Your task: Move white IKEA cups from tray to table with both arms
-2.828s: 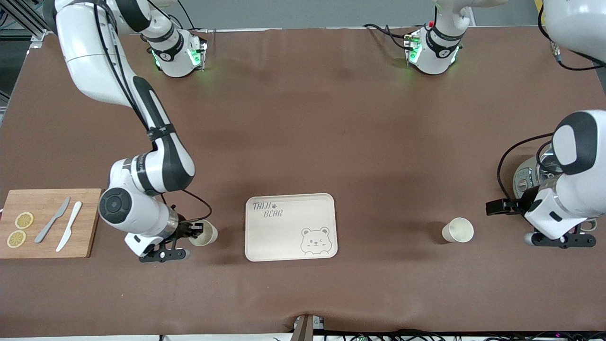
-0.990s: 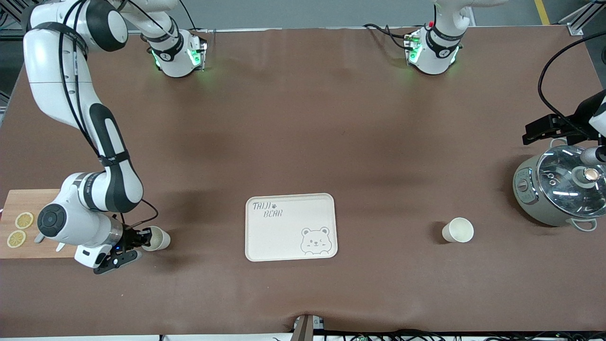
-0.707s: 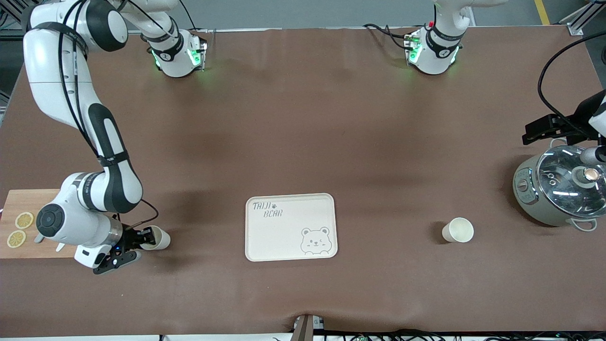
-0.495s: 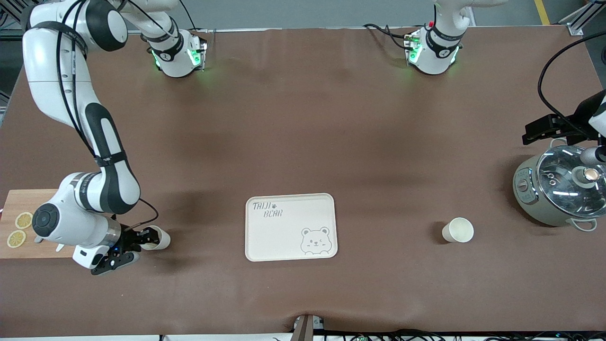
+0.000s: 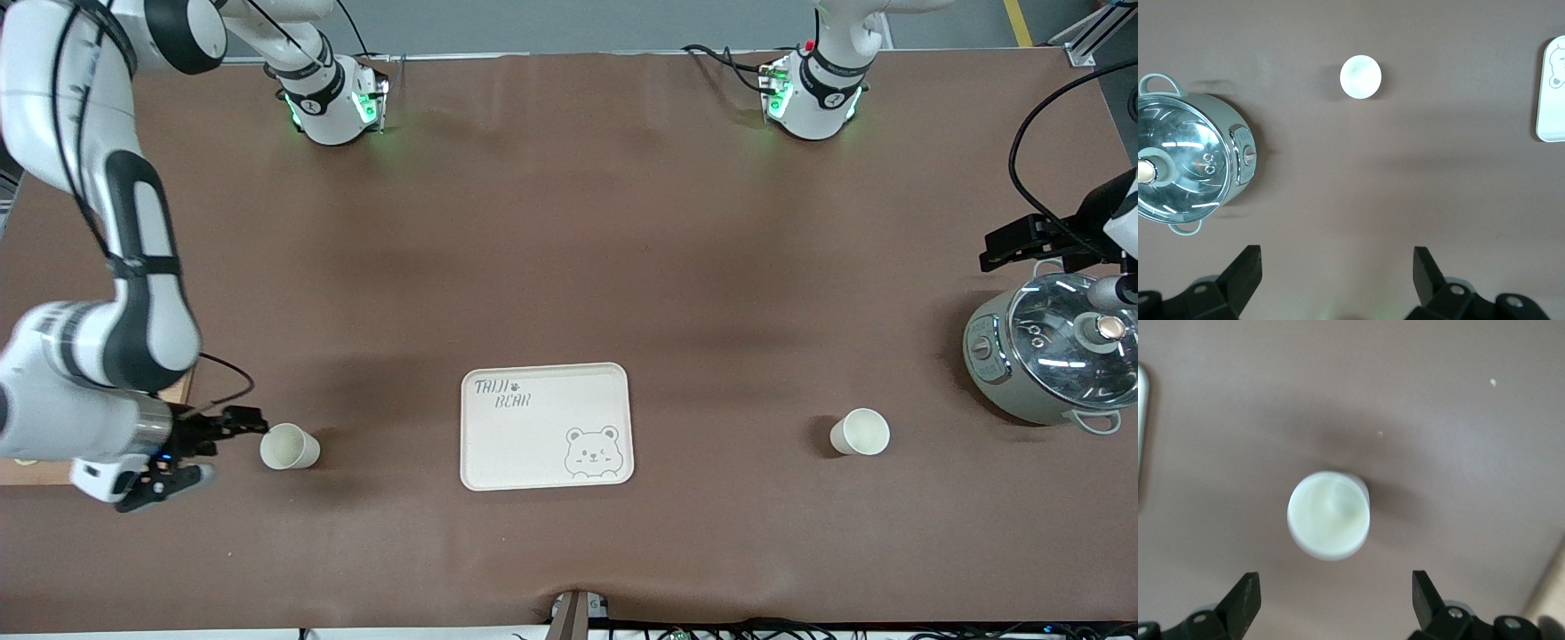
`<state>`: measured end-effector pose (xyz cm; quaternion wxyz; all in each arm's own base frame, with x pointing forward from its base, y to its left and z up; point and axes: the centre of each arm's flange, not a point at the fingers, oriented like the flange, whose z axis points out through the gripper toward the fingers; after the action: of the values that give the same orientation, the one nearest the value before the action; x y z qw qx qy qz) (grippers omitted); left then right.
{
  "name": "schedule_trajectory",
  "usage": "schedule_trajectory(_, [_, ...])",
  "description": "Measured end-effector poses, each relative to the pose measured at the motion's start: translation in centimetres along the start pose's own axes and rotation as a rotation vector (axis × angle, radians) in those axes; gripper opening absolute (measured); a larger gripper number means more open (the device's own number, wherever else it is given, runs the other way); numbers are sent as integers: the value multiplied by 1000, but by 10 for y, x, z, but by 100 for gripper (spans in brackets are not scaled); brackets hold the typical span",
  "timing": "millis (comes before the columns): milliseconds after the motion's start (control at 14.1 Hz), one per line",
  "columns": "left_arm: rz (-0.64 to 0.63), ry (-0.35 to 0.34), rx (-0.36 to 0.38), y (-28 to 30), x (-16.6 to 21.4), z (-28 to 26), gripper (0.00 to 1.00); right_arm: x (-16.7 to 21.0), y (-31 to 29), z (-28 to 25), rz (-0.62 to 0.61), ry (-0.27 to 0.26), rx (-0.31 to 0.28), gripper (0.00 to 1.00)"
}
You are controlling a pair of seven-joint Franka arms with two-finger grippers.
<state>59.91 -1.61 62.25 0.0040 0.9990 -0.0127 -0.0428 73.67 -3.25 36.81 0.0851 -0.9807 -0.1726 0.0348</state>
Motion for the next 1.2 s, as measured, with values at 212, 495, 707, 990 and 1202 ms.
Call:
schedule_trajectory(212, [1,-1,0,1,0,1,100,-34,-12,-108,54,-9,-7,100])
schedule_trajectory(495, [2,-1,0,1,0,1,100,-98,-66,-241,204,53,-62,100])
schedule_trajectory(707, [2,-1,0,1,0,1,100,-151,-103,-306,282,78,-80,100])
schedule_trajectory(990, [2,-1,0,1,0,0,100,-186,-119,-288,345,77,-127,100])
schedule_trajectory(1202, [3,-1,0,2,0,0,100,-193,-106,-237,374,44,-131,100])
